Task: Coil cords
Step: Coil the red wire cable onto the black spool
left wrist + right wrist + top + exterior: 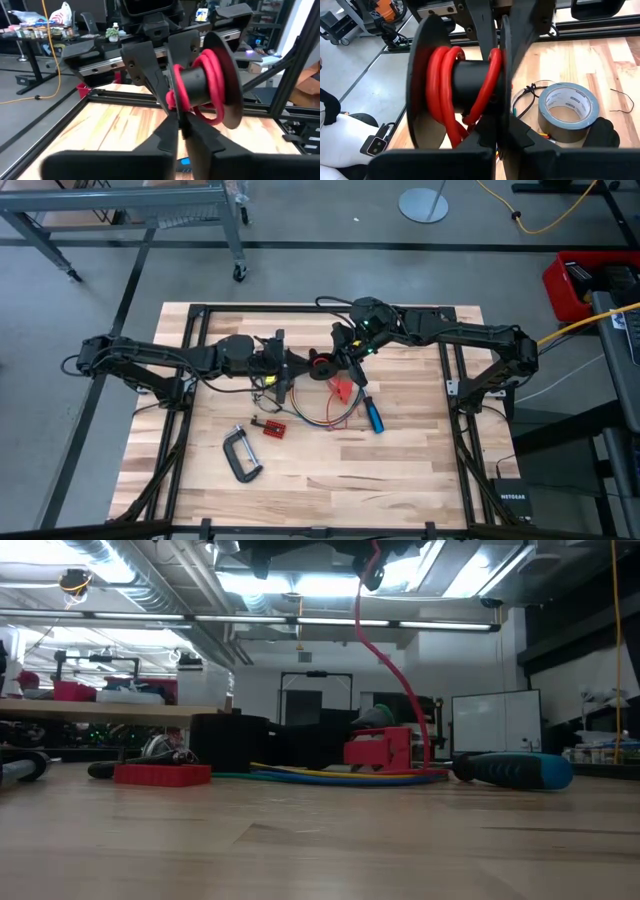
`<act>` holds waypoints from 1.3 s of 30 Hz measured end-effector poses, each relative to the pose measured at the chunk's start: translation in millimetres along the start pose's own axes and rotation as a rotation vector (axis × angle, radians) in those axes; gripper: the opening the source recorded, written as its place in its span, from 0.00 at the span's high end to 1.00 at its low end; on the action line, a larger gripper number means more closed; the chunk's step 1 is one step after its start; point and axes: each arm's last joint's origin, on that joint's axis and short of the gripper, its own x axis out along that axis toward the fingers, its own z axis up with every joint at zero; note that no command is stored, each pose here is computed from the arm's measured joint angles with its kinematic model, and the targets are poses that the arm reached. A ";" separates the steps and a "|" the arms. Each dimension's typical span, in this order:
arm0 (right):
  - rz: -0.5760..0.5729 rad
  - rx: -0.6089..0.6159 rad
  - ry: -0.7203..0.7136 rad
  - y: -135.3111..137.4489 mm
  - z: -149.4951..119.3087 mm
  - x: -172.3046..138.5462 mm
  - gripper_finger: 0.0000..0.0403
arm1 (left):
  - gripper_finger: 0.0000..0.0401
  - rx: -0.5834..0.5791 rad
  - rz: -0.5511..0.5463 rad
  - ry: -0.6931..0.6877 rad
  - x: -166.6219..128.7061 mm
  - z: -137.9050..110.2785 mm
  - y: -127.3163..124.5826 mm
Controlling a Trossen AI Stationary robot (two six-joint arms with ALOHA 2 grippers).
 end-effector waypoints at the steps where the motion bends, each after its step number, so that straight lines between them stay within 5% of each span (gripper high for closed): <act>1: 0.000 0.000 0.000 0.0 0.0 0.0 0.98 | 0.97 0.002 -0.001 0.000 0.0 0.0 -0.1; 17: -0.074 0.001 0.003 -1.7 0.0 0.2 0.91 | 1.00 -0.008 0.011 0.001 -0.1 -0.1 0.5; 32: -0.136 0.004 0.006 -3.7 -0.3 0.1 0.57 | 1.00 -0.036 0.030 0.041 -6.2 -0.4 1.2; 39: -0.192 0.007 0.013 -5.6 -1.0 -0.2 0.53 | 1.00 -0.049 0.097 0.110 -28.6 4.2 4.7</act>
